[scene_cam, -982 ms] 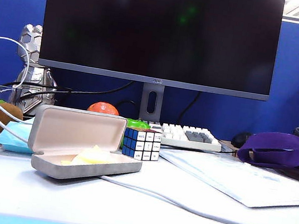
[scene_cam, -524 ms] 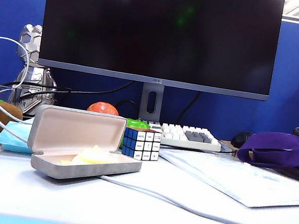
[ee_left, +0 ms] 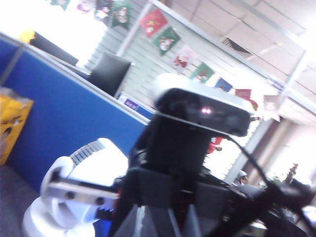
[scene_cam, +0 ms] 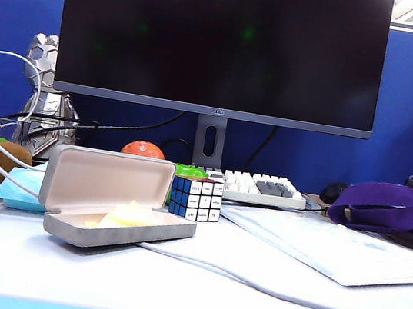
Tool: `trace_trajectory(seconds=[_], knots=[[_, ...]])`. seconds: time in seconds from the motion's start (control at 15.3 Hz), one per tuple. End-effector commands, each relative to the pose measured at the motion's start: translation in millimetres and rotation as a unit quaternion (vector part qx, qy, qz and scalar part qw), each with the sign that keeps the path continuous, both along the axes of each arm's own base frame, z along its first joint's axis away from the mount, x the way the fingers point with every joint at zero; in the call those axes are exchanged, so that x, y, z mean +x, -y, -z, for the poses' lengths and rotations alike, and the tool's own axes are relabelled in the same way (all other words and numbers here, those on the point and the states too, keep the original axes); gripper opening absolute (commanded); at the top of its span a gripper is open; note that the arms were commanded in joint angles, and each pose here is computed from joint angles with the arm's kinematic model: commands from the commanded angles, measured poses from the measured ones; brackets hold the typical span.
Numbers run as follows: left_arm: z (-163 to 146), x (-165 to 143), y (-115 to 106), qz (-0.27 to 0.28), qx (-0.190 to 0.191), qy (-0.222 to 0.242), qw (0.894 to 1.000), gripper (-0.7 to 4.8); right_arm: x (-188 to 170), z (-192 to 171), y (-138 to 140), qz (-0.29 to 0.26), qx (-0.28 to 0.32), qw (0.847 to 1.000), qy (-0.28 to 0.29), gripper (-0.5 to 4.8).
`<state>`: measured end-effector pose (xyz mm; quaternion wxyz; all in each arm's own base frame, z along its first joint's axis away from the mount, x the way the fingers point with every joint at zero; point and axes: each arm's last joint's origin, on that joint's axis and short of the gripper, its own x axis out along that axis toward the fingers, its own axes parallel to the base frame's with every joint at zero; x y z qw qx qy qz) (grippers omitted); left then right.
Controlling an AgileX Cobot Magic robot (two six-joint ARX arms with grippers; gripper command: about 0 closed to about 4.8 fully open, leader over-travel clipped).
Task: Pick up the glasses, fold the temples of the glasses, place the glasses into the glasses case, and finally close the glasses case.
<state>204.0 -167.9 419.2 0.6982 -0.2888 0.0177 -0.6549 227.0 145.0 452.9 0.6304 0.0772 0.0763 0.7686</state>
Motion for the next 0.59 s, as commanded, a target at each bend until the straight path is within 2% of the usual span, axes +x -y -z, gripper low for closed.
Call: trace_trajectory(seconds=[0.07, 0.26, 0.39, 0.52, 0.59], knots=[[-8, -5, -2, 0.018, -0.015, 0.041, 0.999, -0.05, 6, 3, -3, 0.012, -0.009, 0.999, -0.042, -0.05], [-1, 1, 0, -0.034, 0.003, 0.022, 0.999, -0.05, 7, 3, -3, 0.013, -0.007, 0.999, -0.036, -0.05], [12, 9, 1, -0.111, 0.038, -0.037, 0.992, -0.06, 8, 4, -2, 0.026, -0.005, 0.999, -0.024, -0.05], [26, 16, 1, -0.198, 0.080, -0.098, 0.972, -0.06, 9, 5, -3, 0.040, -0.002, 0.999, 0.000, -0.05], [33, 19, -1, -0.247, 0.101, -0.121, 0.956, -0.05, 11, 9, -3, 0.064, -0.008, 0.998, 0.016, -0.05]])
